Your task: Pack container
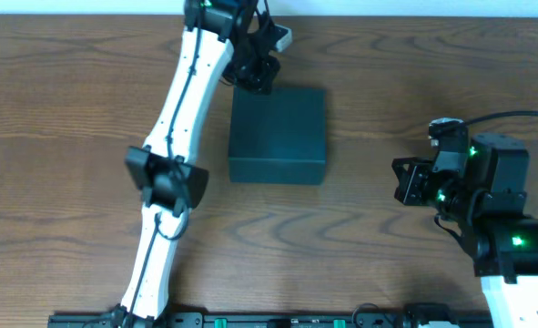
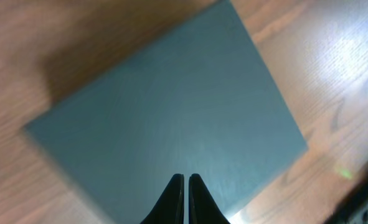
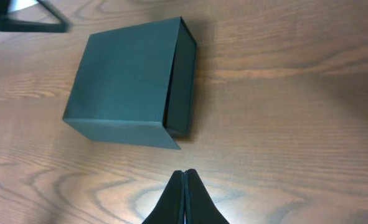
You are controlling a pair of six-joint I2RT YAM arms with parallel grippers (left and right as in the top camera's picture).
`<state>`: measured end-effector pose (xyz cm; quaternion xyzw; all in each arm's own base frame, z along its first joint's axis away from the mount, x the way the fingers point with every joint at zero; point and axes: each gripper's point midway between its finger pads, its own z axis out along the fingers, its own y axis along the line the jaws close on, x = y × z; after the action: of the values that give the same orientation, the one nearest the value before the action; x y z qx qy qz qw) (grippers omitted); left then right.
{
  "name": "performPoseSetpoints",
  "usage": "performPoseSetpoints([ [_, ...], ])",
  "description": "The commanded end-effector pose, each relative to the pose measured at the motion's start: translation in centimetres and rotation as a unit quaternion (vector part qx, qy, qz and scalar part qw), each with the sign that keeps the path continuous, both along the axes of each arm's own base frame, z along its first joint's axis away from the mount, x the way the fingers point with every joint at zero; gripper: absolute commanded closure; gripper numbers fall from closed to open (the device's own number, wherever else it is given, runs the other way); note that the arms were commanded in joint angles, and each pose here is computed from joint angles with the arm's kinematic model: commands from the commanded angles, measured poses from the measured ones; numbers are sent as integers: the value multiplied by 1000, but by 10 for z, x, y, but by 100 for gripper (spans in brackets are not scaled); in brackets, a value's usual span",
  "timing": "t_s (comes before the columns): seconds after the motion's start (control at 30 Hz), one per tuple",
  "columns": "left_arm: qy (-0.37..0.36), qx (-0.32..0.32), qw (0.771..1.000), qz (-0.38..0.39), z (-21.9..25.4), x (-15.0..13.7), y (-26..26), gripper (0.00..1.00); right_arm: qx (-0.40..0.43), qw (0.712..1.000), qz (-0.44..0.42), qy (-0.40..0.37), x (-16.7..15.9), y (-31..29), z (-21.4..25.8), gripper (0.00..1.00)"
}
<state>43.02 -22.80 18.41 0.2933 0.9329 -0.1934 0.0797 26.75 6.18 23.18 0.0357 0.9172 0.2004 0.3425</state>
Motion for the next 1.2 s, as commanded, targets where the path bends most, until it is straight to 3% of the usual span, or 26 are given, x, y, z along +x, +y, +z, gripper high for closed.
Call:
performPoseSetpoints([
  [0.0, -6, 22, 1000, -10, 38, -40, 21, 94, -23, 999, 26, -1, 3, 1, -8, 99],
  [0.17, 5, 18, 1000, -13, -8, -50, 22, 94, -6, 997, 51, 58, -3, 11, -36, 99],
  [0.3, 8, 3, 999, -43, -38, -53, 12, 94, 59, 989, 81, 111, -17, 33, -69, 98],
  [0.6, 1, -40, 995, -89, -70, -56, -4, 94, 88, 978, 123, 144, -43, 83, -129, 98],
  [0.77, -9, -50, 995, -91, -83, -53, -8, 94, 64, 988, 66, 127, -32, 87, -150, 98],
  [0.9, -17, -91, 991, -101, -79, -52, -22, 94, 71, 987, 71, 127, -29, 101, -163, 98],
  [1.17, 2, -79, 992, -101, -101, -51, -22, 95, 88, 985, 46, 141, -6, 111, -187, 98],
])
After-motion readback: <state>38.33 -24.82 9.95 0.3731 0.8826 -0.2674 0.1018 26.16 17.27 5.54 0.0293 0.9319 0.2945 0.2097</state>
